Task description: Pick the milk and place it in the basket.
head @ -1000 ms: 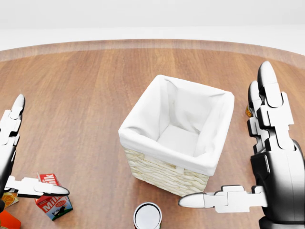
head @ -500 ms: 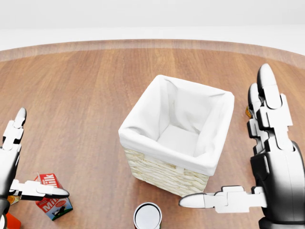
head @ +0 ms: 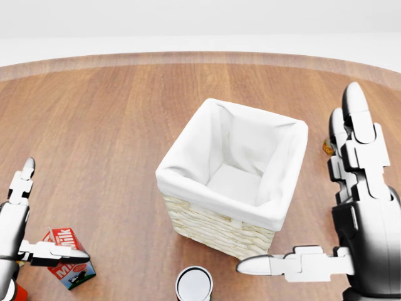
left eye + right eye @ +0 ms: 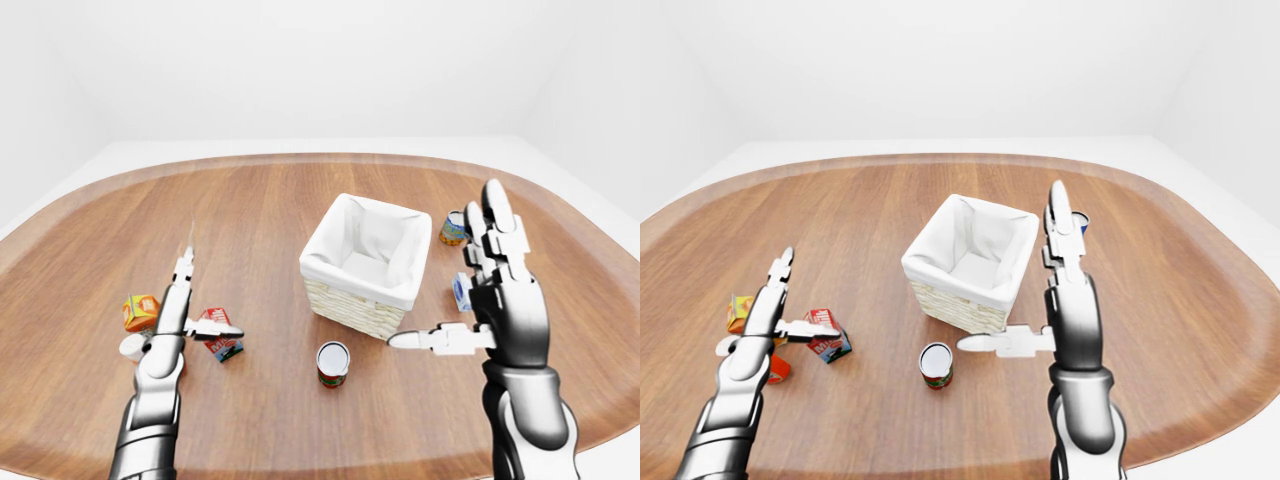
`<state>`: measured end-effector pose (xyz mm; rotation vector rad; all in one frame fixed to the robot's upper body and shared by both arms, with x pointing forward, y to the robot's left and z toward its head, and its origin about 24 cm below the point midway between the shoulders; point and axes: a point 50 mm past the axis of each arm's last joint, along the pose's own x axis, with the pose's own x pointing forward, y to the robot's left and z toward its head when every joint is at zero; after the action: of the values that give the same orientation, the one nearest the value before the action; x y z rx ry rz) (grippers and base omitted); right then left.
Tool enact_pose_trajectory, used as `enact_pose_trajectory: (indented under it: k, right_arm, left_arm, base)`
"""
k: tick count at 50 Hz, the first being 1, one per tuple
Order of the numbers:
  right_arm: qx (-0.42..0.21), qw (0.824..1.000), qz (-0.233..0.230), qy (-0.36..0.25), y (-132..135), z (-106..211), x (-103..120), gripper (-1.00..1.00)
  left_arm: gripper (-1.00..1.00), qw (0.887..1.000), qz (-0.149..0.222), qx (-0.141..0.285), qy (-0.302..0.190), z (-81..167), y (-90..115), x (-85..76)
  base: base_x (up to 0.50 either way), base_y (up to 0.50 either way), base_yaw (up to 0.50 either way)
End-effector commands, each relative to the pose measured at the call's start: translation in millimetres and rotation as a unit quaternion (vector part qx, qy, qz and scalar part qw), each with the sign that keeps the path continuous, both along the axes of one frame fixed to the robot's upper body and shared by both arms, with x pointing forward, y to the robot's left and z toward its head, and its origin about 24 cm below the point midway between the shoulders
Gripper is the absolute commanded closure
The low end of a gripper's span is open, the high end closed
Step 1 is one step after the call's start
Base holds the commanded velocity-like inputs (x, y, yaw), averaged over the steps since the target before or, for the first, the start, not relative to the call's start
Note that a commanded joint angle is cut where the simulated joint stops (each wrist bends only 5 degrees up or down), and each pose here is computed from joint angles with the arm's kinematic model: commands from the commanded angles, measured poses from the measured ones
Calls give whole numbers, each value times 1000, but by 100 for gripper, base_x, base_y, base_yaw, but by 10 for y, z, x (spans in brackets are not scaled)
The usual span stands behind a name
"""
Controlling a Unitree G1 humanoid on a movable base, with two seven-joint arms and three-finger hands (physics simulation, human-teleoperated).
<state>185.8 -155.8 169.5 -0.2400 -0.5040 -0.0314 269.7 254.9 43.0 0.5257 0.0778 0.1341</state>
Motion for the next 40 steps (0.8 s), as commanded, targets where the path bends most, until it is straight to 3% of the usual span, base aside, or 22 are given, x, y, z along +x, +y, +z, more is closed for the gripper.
enact_pose_trajectory:
  k: [1,13,22,40]
  right_arm:
    - [1,1000,-1,-3,-2,11,-7,-100]
    - [-1,1000,0,-5,9,18,-14,-100]
    - [-2,1000,2,-11,17,45,-25,-100]
    - [-2,1000,4,-18,21,72,-44,-100]
  left_arm:
    - [-100,1000,11,2,21,-102,25,15]
    - [-100,999,12,1,33,-166,10,15]
    - [-100,997,39,10,63,-293,95,79]
    - [-100,994,58,20,92,-428,131,91]
  base:
    - [0,0,0]
    - [0,0,0]
    - [0,0,0]
    - [0,0,0]
